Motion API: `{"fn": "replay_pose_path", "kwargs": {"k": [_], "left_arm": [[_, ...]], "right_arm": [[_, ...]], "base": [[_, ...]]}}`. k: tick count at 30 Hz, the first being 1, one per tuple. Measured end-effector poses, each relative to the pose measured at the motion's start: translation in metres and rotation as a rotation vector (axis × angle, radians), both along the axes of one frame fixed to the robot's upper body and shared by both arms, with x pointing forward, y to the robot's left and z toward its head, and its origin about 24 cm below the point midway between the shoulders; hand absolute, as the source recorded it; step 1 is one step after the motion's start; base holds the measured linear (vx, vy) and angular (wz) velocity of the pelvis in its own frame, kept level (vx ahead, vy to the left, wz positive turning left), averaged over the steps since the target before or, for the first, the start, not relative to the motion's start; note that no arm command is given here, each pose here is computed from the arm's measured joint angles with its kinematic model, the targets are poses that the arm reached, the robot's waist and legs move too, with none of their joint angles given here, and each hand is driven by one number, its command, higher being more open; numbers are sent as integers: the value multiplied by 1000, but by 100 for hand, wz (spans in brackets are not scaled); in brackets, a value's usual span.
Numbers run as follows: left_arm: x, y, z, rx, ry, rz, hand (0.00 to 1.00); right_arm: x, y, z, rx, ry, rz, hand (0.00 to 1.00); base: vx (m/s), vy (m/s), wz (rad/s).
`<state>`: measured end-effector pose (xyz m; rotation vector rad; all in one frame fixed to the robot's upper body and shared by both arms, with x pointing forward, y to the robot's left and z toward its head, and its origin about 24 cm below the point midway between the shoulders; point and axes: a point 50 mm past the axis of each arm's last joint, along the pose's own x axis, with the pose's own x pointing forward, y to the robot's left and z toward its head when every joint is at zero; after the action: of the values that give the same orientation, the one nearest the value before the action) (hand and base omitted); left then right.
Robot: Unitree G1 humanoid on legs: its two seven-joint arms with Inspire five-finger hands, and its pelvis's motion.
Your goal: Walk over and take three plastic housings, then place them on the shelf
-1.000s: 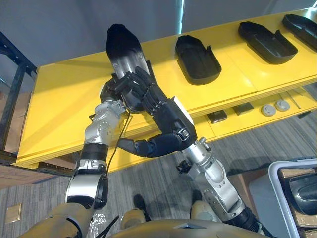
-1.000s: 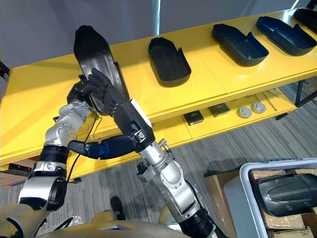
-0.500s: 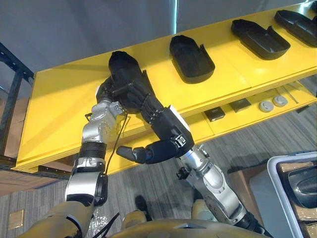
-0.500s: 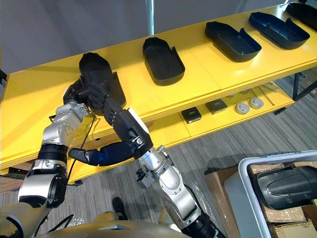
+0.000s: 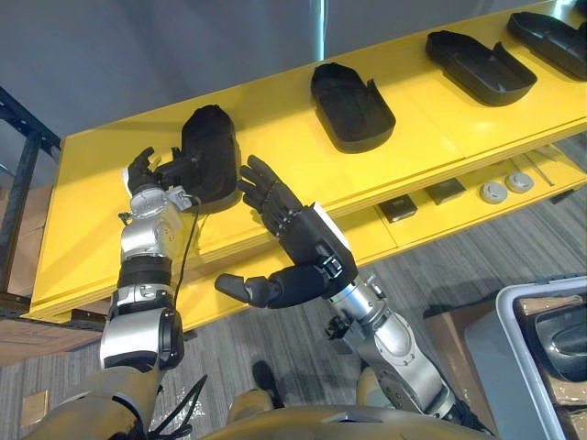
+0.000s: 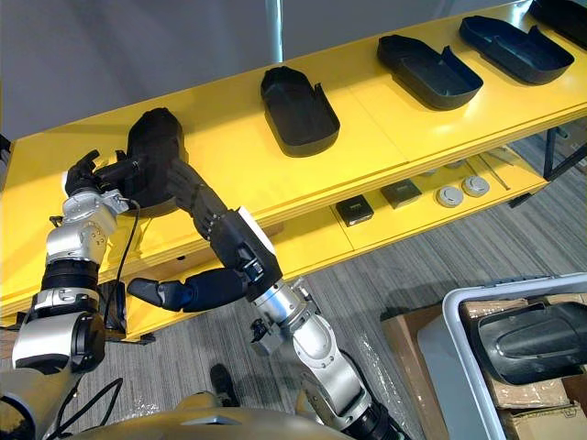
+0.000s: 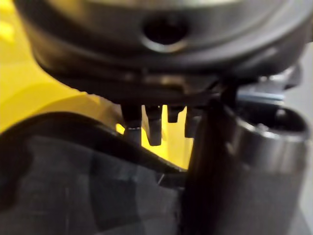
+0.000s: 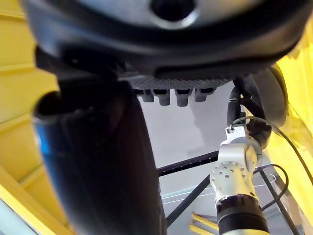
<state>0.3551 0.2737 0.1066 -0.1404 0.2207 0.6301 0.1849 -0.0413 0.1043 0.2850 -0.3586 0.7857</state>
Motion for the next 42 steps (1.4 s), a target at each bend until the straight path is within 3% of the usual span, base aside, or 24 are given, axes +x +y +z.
{"fn": "replay_pose_path", "kwargs": {"k": [9,12,15,19,22,29,34,37,39,42], "left_arm": [[4,-3,6,-21,-58,-83,100],[6,-23,26,-102,-240,-240,100],[-9,-51,69,-177,-558,-466,100],[-28,-69,101,-152,-744,-584,100],[-30,-67,98,-150,-734,-567,100],[-29,-40,53,-73,-532,-390,100],[-40,-12,70,-17,-657,-220,100],[-74,-12,87,87,-812,-161,100],[-113,-24,89,177,-915,-137,100],[-161,-41,60,179,-911,-49,100]], "right_arm": [[-6,-1,-8,0,44,-2,100],[-8,-3,-10,-6,47,-4,100],[-8,-8,-14,-76,14,-30,100],[-3,-13,-9,-104,-42,-50,100],[-3,-13,-7,-100,-55,-51,100],[-4,-12,-8,-102,-50,-47,100],[-6,-14,-13,-134,-35,-81,100],[-5,-25,-18,-166,-10,-202,100],[1,-47,-22,-171,30,-357,100],[14,-87,-19,-149,50,-637,100]], "base": [[0,0,0],[0,0,0],[0,0,0],[5,3,1],[-51,-3,2],[-20,2,5],[32,5,2],[34,7,7],[22,1,16],[-20,-10,21]]}}
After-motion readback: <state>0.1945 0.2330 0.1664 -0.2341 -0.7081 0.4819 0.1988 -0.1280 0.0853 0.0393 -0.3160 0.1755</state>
